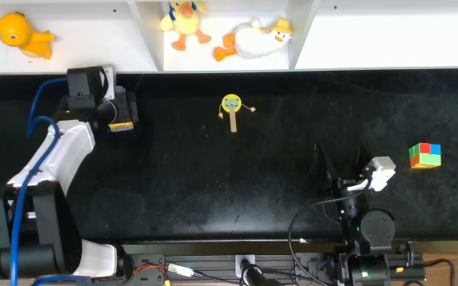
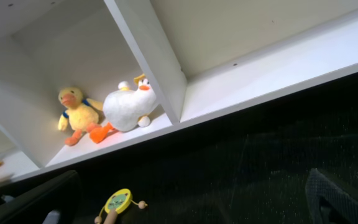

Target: Store Toys

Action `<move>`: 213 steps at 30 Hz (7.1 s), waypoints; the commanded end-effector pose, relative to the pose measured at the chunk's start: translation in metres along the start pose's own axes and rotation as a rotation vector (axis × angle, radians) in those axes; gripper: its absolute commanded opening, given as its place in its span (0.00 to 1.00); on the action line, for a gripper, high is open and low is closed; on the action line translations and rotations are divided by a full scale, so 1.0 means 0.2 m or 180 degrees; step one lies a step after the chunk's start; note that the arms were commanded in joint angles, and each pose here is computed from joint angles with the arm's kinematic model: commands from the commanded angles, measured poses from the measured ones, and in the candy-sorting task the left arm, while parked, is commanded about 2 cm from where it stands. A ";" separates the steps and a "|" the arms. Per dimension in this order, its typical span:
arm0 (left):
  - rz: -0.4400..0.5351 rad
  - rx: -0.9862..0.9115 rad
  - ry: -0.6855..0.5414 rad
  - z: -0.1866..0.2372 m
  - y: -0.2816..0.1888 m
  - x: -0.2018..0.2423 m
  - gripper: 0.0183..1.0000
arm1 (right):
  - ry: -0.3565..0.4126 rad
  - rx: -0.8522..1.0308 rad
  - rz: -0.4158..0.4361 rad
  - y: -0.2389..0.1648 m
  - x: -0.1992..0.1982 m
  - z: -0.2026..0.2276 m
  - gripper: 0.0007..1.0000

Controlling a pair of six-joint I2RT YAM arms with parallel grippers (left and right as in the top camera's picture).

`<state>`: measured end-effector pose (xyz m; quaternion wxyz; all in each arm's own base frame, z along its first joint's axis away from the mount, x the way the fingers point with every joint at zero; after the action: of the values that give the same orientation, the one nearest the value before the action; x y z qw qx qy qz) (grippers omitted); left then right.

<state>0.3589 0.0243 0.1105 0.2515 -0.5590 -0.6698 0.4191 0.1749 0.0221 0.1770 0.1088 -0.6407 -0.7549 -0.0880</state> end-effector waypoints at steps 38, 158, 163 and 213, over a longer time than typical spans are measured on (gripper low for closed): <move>0.0139 -0.1114 0.0339 -0.44 -0.45 -0.20 0.15 | -0.0022 -0.0001 0.0009 0.00 0.00 0.02 1.00; 0.1023 -0.2756 -0.0429 0.64 -0.71 0.08 1.00 | -0.0022 -0.0001 0.0010 0.00 0.00 0.02 0.99; 0.1052 -0.2749 -0.0417 0.64 -0.71 0.08 1.00 | -0.0022 -0.0001 0.0010 0.00 0.00 0.02 1.00; 0.1051 -0.2748 -0.0417 0.64 -0.71 0.08 1.00 | -0.0138 -0.0206 -0.0543 -0.01 0.10 -0.06 1.00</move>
<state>0.1765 0.0026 0.1614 -0.1070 -0.6785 -0.7082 0.1634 0.1736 0.0264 0.1909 0.0812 -0.6202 -0.7722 -0.1122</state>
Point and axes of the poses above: each gripper's point midway between its finger pads, its own y axis out along the fingers, its own x axis along the line the jaws close on, z = x × y, the point moved 7 cm from there along -y, back along the fingers, and after that the axes turned 10 degrees about -y, right-handed, at the moved point
